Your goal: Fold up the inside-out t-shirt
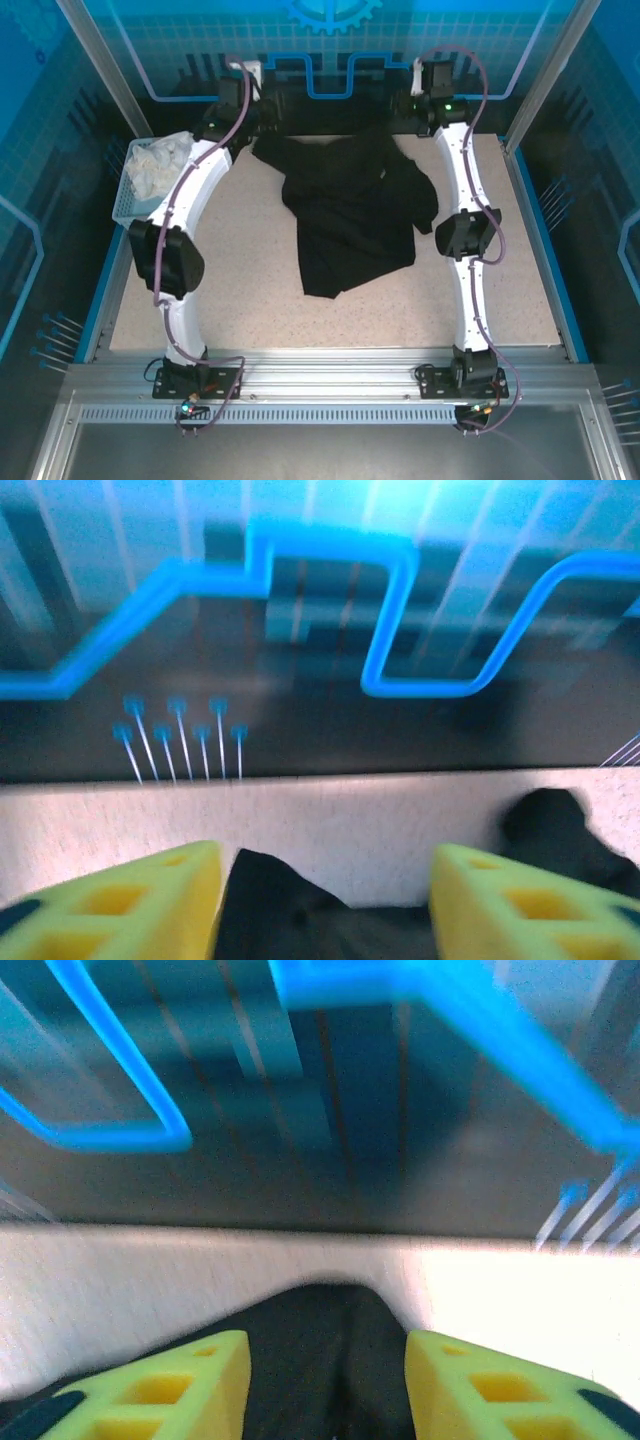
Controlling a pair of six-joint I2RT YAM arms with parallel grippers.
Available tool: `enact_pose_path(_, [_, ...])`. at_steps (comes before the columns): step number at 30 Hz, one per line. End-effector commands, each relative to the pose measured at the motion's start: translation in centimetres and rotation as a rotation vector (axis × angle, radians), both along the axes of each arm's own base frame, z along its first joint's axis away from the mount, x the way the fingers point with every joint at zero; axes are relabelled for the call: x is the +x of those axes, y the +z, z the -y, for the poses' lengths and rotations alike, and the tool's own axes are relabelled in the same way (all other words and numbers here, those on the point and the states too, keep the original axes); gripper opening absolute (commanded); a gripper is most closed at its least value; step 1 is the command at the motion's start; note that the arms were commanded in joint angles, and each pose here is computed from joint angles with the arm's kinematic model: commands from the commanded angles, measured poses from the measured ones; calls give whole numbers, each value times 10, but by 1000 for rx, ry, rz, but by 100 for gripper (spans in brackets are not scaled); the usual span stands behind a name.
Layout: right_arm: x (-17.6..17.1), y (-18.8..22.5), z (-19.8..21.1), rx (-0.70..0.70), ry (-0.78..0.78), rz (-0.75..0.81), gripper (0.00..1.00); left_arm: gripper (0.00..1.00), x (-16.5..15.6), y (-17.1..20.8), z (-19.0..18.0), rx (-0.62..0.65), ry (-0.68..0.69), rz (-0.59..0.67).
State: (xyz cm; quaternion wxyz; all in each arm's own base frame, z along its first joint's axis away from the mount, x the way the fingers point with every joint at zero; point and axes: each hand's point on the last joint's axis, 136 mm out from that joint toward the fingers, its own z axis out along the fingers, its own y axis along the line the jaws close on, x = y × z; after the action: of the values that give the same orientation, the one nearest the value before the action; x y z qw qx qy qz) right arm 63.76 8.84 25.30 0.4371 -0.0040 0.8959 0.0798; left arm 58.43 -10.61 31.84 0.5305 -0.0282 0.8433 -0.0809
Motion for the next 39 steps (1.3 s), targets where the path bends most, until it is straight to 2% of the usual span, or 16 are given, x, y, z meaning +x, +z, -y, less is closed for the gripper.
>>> enact_pose_path(1, [-65, 1, 4, -105, 21, -199, 49, 70, -46, 12, 13, -150, -78, -39])
enact_pose_path(2, [-76, -10, 0, -152, 35, -239, 49, 72, -59, 6, 21, -214, -108, -37])
enact_pose_path(4, [-100, -28, -9, -197, 66, -234, 51, 72, -96, -33, 37, -333, -147, -81])
enact_pose_path(6, [-134, -43, -16, -96, 107, -244, 53, 71, -130, -76, 50, -393, -160, -143])
enact_pose_path(8, [-171, -67, -15, -31, 115, -307, 55, 70, -166, -121, 64, -388, -178, -244])
enact_pose_path(13, [-269, -144, -8, -43, 85, -504, 59, 70, -252, -215, 99, -311, -250, -486])
enact_pose_path(15, [-297, -166, -3, -20, 57, -551, 60, 70, -273, -242, 105, -282, -266, -564])
enact_pose_path(18, [-316, -191, -4, 21, 49, -590, 63, 70, -286, -269, 108, -263, -274, -622])
enact_pose_path(22, [-304, -212, -6, 68, 24, -606, 63, 65, -281, -286, 119, -256, -297, -651])
enact_pose_path(25, [-291, -223, -9, 110, 26, -616, 60, 53, -277, -295, 132, -294, -326, -668])
enact_pose_path(28, [-282, -225, -15, 152, 44, -598, 55, 35, -275, -303, 142, -330, -346, -691])
enact_pose_path(32, [-272, -214, -18, 198, 63, -560, 18, 3, -269, -303, 157, -375, -398, -687])
enact_pose_path(34, [-269, -188, -15, 211, 68, -503, 5, 0, -262, -282, 162, -402, -428, -640])
enact_pose_path(36, [-268, -143, -14, 237, 94, -404, 1, 0, -254, -245, 160, -430, -441, -534])
enact_pose_path(39, [-273, -76, -22, 277, 161, -279, 1, 0, -245, -176, 142, -455, -412, -343])
